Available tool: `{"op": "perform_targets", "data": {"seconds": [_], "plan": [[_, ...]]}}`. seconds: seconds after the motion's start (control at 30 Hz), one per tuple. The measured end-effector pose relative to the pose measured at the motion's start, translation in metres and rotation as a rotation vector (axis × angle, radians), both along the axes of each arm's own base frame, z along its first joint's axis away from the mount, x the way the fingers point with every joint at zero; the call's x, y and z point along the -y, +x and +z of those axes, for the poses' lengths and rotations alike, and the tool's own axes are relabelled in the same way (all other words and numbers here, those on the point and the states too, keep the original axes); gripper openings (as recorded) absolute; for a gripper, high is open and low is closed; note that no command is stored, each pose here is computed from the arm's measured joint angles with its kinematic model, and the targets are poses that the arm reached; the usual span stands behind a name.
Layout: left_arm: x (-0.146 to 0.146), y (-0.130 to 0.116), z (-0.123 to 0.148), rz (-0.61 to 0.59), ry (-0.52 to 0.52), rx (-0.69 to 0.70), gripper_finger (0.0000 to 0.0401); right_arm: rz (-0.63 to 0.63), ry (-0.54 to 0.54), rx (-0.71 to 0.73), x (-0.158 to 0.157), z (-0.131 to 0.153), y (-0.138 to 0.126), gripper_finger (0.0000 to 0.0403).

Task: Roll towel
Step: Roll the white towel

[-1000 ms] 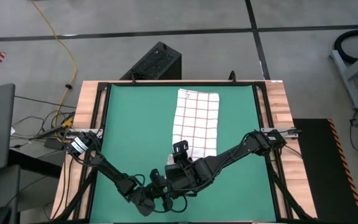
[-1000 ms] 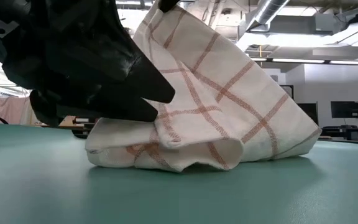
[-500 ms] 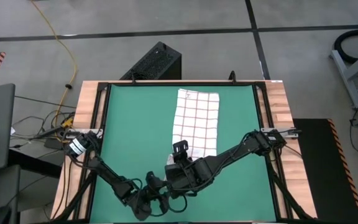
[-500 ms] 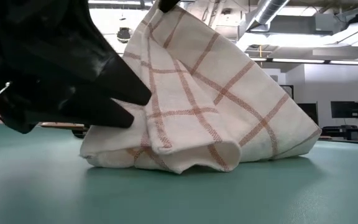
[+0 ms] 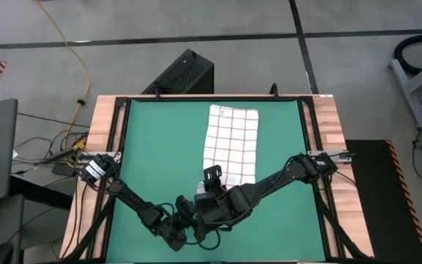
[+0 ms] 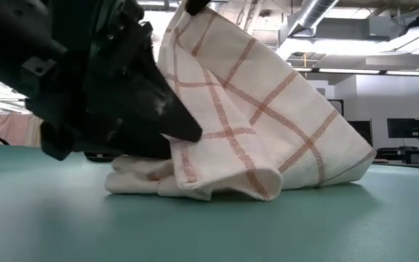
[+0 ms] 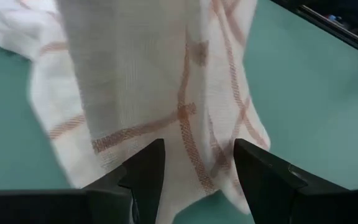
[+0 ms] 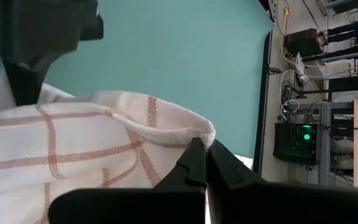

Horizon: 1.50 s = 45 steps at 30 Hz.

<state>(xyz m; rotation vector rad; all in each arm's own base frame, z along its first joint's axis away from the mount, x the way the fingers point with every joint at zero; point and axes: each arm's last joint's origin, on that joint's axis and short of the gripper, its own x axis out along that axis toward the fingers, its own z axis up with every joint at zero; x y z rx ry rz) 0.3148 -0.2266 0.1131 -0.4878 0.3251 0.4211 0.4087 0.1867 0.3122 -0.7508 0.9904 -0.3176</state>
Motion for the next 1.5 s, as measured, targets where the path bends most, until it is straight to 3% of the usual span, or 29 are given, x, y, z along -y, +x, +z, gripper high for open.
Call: {"op": "perform_targets", "data": {"seconds": [0.17,0.43,0.5,0.67,0.93,1.07,1.23,1.5], "plan": [[0.002,0.006,0.005,-0.085,-0.046,0.016,0.0151,-0.001,0.000,0.000,0.000,0.000,0.000,0.0008],[0.012,-0.001,0.004,-0.125,-0.069,0.010,0.0021,-0.001,0.000,0.000,0.000,0.000,0.000,0.0008],[0.015,-0.004,0.004,-0.118,-0.074,0.020,0.0007,-0.001,0.000,0.000,0.000,0.000,0.000,0.0008],[0.021,-0.010,0.009,-0.124,-0.082,0.036,0.0001,-0.001,0.000,0.000,0.000,0.000,0.000,0.0008],[0.028,-0.023,0.042,-0.157,-0.058,0.072,0.0000,-0.008,-0.003,-0.006,0.003,0.000,0.001,0.0008],[0.022,-0.036,0.046,-0.156,-0.009,-0.042,0.0000,-0.009,-0.003,-0.007,0.003,0.000,0.001,0.0008],[0.010,-0.053,0.038,-0.073,0.034,-0.193,0.0000,-0.009,-0.009,-0.019,0.004,-0.001,0.000,0.0008],[0.005,-0.056,0.035,-0.037,0.089,-0.224,0.0000,-0.008,-0.010,-0.020,0.004,-0.001,0.000,0.0008]]}}
